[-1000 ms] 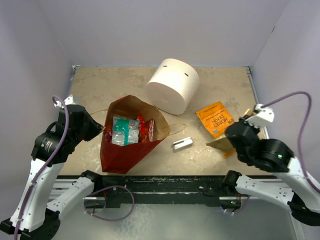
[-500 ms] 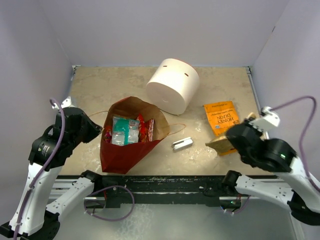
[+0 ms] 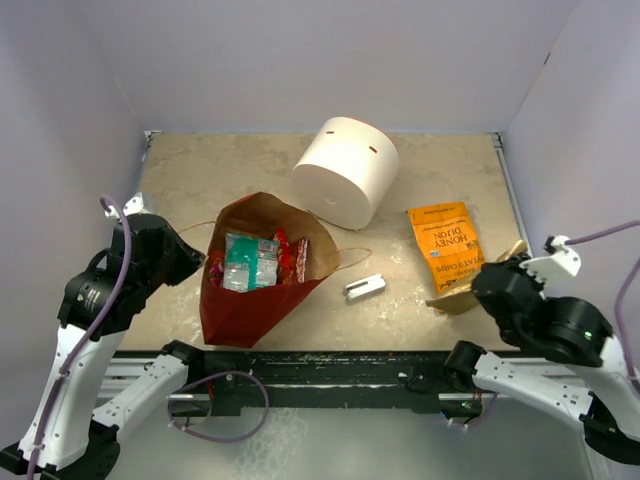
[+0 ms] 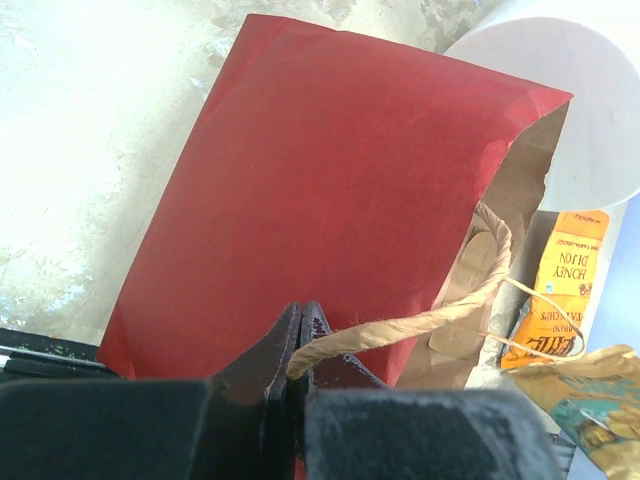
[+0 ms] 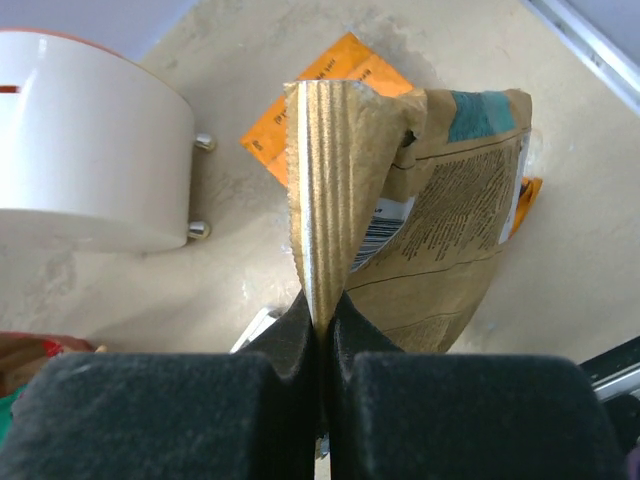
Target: Take the snacks out of the paper bag
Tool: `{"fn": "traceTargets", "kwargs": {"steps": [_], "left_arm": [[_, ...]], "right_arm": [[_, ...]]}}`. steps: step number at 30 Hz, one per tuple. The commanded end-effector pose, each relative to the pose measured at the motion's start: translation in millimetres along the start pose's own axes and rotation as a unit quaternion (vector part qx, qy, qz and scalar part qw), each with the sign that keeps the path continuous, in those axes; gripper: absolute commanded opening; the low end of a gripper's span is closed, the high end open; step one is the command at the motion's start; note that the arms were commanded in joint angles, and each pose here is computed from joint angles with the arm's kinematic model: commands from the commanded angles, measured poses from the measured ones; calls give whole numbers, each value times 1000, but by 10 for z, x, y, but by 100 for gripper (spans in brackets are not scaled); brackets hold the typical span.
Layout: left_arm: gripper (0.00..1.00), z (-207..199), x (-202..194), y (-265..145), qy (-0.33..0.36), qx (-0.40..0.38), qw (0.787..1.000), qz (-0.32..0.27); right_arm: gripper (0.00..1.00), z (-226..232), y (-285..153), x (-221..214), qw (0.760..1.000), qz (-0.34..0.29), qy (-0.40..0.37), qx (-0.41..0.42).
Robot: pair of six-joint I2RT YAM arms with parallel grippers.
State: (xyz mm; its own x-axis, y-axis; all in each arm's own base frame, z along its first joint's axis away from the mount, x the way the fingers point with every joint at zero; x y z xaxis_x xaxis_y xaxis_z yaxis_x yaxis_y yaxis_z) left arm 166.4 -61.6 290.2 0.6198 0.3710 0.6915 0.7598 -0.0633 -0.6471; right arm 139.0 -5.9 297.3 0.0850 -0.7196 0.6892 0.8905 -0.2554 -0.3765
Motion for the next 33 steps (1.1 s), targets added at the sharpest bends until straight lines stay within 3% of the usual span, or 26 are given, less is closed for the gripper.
{"fn": "traceTargets", "kwargs": {"steps": [1, 9, 17, 33], "left_arm": [[0, -23, 53, -28, 5, -4, 1000, -6], [0, 4, 90, -64, 14, 3, 1000, -13], [0, 34, 130, -126, 19, 5, 999, -27], [0, -18, 82, -170, 41, -18, 999, -12]], "right_arm": [[0, 148, 226, -222, 996, -46, 75, -33], [0, -7, 646, -470, 982, -58, 39, -176], [0, 204, 1009, -363, 982, -44, 24, -180], [0, 153, 2108, -304, 965, 73, 43, -248]]}}
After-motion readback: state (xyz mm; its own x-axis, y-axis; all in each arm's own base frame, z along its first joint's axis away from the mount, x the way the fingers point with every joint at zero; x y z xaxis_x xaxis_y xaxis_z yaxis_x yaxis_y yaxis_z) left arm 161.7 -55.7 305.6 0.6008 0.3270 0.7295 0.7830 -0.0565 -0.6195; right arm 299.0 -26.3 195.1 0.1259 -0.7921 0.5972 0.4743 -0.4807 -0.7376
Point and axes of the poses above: each gripper's point midway between its finger pads, its own y axis out along the fingers, its own z axis along the line the jaws close on, x = y × z, the point moved 2 cm from there along -y, back along the fingers, and after that the axes turned 15 degrees about y, right-handed, at the moved point
